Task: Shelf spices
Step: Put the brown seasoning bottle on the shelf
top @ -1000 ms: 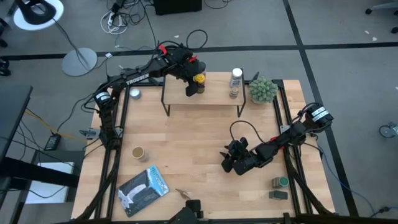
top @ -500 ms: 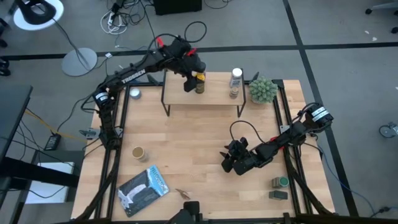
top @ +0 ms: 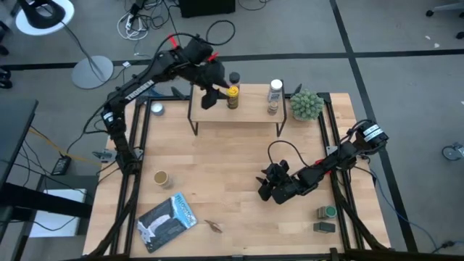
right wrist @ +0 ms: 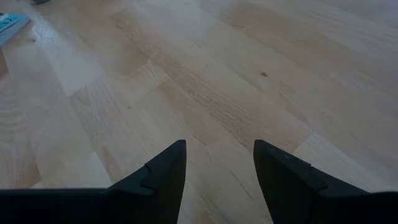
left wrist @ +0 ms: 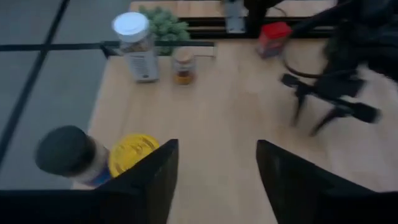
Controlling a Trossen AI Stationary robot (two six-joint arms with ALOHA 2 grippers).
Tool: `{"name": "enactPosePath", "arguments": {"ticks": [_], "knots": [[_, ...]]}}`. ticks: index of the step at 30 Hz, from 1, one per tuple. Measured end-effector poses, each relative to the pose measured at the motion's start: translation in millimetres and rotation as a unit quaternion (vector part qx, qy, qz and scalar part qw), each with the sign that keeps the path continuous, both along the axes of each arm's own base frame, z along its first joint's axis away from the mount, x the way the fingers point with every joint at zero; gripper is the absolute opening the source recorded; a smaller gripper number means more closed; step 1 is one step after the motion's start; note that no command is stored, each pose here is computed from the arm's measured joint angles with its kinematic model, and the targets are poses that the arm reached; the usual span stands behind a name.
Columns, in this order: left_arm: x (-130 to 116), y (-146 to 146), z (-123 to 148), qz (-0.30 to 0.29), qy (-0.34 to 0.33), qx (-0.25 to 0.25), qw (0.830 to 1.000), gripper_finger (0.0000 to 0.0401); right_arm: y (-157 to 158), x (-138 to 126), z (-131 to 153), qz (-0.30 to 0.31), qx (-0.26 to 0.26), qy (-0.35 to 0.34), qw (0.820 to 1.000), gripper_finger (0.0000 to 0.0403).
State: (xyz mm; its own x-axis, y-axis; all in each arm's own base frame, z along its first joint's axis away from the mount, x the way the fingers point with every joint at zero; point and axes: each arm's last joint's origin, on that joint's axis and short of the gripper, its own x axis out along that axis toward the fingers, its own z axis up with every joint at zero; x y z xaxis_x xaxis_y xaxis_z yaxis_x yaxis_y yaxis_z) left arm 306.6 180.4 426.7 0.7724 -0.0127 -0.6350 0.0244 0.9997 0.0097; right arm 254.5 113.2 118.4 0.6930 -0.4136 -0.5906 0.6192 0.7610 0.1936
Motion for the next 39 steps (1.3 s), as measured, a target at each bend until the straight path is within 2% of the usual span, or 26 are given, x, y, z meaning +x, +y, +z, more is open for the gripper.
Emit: {"name": "enactPosePath", "arguments": {"ticks": [5,11,13,18,23,28,34,39], "knots": [[-23.0,-15.8,17.0,-0.003,-0.003,-0.021,1.000,0.0130,0.0,0.0,0.0,0.000,0.001,0.000,1.000,0.0187],[-43.0,-49.8,34.1,-0.040,0.001,-0.029,0.999,0.0021,0.2,0.2,0.1,0.001,0.003,-0.001,1.000,0.0187],[-48.8,-63.1,38.9,-0.056,0.002,-0.030,0.998,0.0007,0.5,0.3,0.2,0.002,0.004,-0.001,1.000,0.0187],[-63.8,-95.6,38.6,-0.095,-0.013,-0.028,0.995,0.0010,4.1,-1.3,0.2,0.009,0.005,-0.001,1.000,0.0187],[-85.4,-116.2,-2.2,-0.073,-0.065,-0.036,0.995,0.0003,8.5,-3.4,0.2,0.014,0.009,-0.004,1.000,0.0187],[-125.1,-134.9,-53.4,0.029,-0.101,-0.050,0.993,0.0003,8.8,-3.5,0.2,0.011,0.013,-0.006,1.000,0.0187],[-167.3,-161.5,-92.3,0.076,-0.194,-0.078,0.975,0.0003,8.8,-3.5,0.2,0.011,0.014,-0.007,1.000,0.0187],[-184.5,-177.4,-133.0,0.113,-0.188,-0.091,0.971,0.0003,9.1,-2.9,0.7,0.011,0.016,-0.011,1.000,0.0187]]}}
